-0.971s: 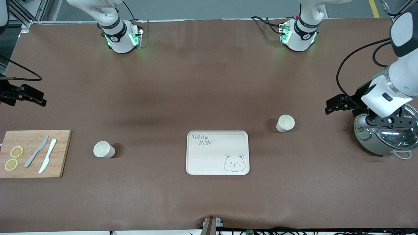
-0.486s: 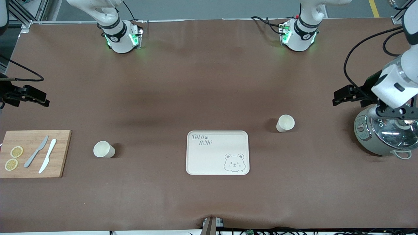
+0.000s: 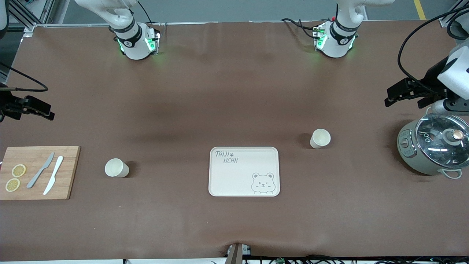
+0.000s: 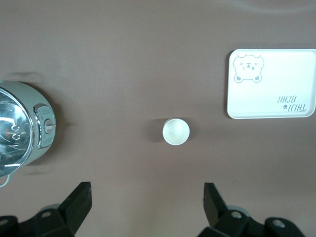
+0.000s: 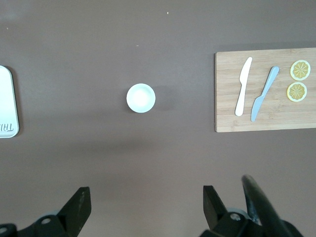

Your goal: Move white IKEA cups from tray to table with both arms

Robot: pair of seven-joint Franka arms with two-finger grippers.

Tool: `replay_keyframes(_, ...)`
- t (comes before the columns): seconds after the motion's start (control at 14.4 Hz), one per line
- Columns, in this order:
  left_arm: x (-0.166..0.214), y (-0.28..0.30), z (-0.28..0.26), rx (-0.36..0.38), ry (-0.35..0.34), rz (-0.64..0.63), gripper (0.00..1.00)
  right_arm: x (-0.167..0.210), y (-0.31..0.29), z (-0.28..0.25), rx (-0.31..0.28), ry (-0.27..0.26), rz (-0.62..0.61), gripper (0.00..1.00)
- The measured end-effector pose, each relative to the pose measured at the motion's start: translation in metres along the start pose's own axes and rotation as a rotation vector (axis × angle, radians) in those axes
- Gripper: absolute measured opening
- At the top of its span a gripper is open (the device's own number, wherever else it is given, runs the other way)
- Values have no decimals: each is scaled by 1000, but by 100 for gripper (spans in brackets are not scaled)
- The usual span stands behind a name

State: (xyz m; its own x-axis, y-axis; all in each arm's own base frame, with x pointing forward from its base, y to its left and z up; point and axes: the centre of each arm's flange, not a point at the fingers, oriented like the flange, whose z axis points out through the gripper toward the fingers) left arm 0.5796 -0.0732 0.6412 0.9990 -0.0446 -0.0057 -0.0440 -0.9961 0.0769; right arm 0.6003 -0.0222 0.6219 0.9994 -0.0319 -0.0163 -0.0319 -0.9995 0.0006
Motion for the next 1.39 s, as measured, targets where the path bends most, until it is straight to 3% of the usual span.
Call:
replay_keyframes(0.28,1,-14,12,98,-25,59,100,0,1,0,0,1,2,100)
replay_keyframes(0.56,3,-19,17,130,-41,126,100,0,1,0,2,1,2,100)
replay_keyframes(1.39,4,-22,20,134,-48,136,100,0,-2,1,10,-1,1,100)
